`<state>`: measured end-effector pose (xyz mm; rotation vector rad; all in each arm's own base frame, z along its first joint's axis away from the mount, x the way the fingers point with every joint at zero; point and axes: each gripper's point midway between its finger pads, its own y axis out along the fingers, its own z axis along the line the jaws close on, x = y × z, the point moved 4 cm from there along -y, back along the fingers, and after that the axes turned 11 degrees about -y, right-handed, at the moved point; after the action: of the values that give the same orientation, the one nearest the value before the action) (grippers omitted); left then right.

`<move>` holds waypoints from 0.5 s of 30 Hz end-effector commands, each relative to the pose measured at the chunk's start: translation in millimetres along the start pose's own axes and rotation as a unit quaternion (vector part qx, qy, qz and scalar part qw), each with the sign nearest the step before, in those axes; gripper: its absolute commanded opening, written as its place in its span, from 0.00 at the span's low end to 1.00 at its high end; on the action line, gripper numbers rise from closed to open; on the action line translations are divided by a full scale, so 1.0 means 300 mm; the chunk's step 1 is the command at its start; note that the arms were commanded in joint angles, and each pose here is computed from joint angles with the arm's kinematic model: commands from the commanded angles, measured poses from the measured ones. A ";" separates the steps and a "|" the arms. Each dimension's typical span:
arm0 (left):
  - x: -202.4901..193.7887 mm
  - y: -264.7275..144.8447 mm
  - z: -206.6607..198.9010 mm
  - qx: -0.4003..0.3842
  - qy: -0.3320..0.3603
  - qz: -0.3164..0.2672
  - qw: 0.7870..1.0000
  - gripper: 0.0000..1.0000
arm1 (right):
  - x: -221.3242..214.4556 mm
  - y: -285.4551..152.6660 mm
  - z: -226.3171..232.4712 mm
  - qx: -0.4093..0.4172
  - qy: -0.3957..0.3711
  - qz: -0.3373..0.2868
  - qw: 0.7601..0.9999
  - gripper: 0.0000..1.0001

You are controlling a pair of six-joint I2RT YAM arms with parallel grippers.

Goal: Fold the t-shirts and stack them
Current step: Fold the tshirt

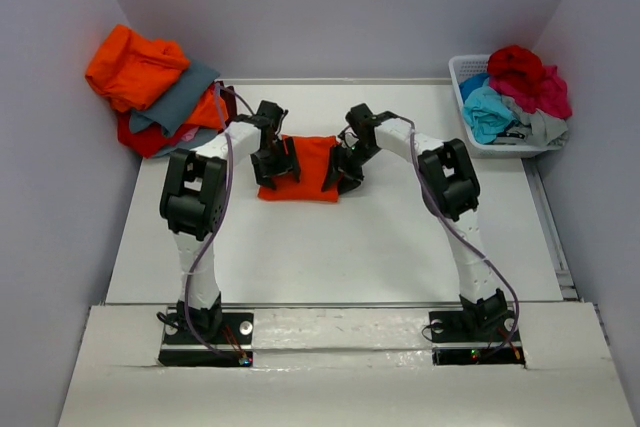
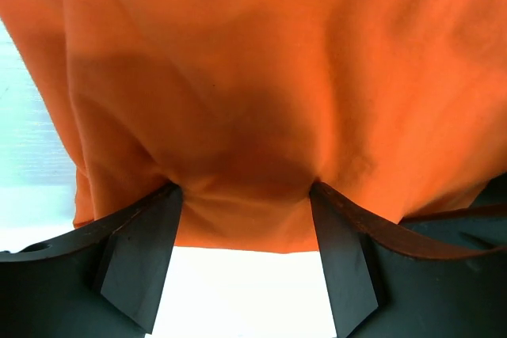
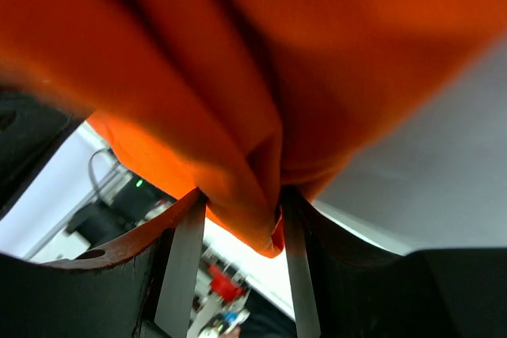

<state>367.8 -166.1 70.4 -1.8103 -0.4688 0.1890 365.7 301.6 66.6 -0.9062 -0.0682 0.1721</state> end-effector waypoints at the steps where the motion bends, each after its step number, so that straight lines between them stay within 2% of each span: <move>1: -0.119 0.053 0.049 0.028 0.019 0.059 0.998 0.79 | -0.065 0.026 -0.019 0.002 -0.003 0.020 1.000 0.49; 8: -0.287 0.028 0.060 0.043 0.063 0.094 0.993 0.79 | -0.170 0.000 -0.046 -0.007 0.005 0.028 1.000 0.49; 15: -0.435 -0.060 0.074 0.035 0.079 0.112 0.990 0.79 | -0.301 -0.032 -0.016 -0.014 -0.011 0.043 0.999 0.49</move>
<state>286.5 -202.7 67.7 -1.8214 -0.2551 0.1092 297.8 274.3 65.5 -0.9114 0.0290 0.2413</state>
